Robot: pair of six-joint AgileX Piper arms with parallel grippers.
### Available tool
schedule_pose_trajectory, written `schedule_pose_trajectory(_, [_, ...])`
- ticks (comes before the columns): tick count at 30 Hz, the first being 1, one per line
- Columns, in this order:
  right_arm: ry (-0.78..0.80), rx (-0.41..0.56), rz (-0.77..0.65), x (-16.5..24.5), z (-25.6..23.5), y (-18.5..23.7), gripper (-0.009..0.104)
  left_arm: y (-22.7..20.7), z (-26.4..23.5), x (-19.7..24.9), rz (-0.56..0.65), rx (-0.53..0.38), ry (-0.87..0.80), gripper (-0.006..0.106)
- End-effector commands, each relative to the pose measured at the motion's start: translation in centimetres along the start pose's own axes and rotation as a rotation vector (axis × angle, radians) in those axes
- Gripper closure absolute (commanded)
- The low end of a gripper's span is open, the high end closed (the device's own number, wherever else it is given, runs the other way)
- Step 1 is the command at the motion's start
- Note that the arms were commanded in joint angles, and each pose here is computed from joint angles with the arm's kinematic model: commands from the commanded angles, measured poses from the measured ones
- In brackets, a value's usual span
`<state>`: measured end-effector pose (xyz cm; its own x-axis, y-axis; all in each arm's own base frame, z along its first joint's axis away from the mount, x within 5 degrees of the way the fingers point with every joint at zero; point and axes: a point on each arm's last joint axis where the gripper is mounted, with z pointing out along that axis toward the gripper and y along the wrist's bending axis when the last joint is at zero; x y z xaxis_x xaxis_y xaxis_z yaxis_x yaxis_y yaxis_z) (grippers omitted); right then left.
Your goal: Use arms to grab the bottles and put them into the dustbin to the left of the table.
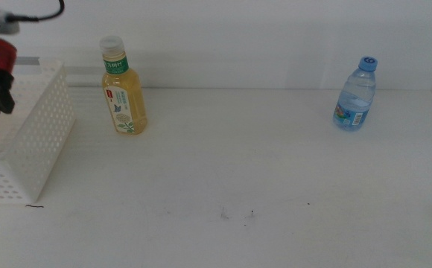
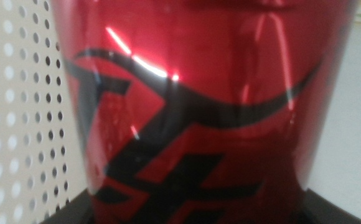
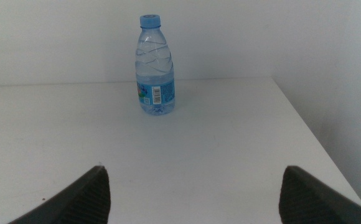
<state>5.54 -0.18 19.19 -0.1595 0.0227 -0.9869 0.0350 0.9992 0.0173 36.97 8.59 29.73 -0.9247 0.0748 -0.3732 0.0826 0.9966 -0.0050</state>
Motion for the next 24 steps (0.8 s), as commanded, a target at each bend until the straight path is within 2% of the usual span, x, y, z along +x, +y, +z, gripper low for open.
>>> schedule_pose_trajectory(1, [-0.009, 0.009, -0.014, 0.0, 0.0, -0.1, 0.018, 0.9, 0.9, -0.7, -0.004, -0.030, -0.044, 0.102])
schedule_pose_trajectory(9, [-0.009, 0.009, -0.014, 0.0, 0.0, -0.1, 0.018, 2.6, 4.1, -1.2, -0.025, -0.063, -0.062, 0.101])
schedule_pose_trajectory(14, [-0.009, 0.009, -0.014, 0.0, 0.0, -0.1, 0.018, 3.1, 5.4, -1.1, 0.000, -0.098, -0.039, 0.090])
schedule_pose_trajectory(20, [-0.009, 0.009, -0.014, 0.0, 0.0, -0.1, 0.018, 3.5, 6.9, -1.0, 0.013, -0.104, -0.015, 0.057])
schedule_pose_trajectory(24, [-0.009, 0.009, -0.014, 0.0, 0.0, -0.1, 0.018, 3.7, 7.3, -0.9, 0.023, -0.114, 0.000, 0.029])
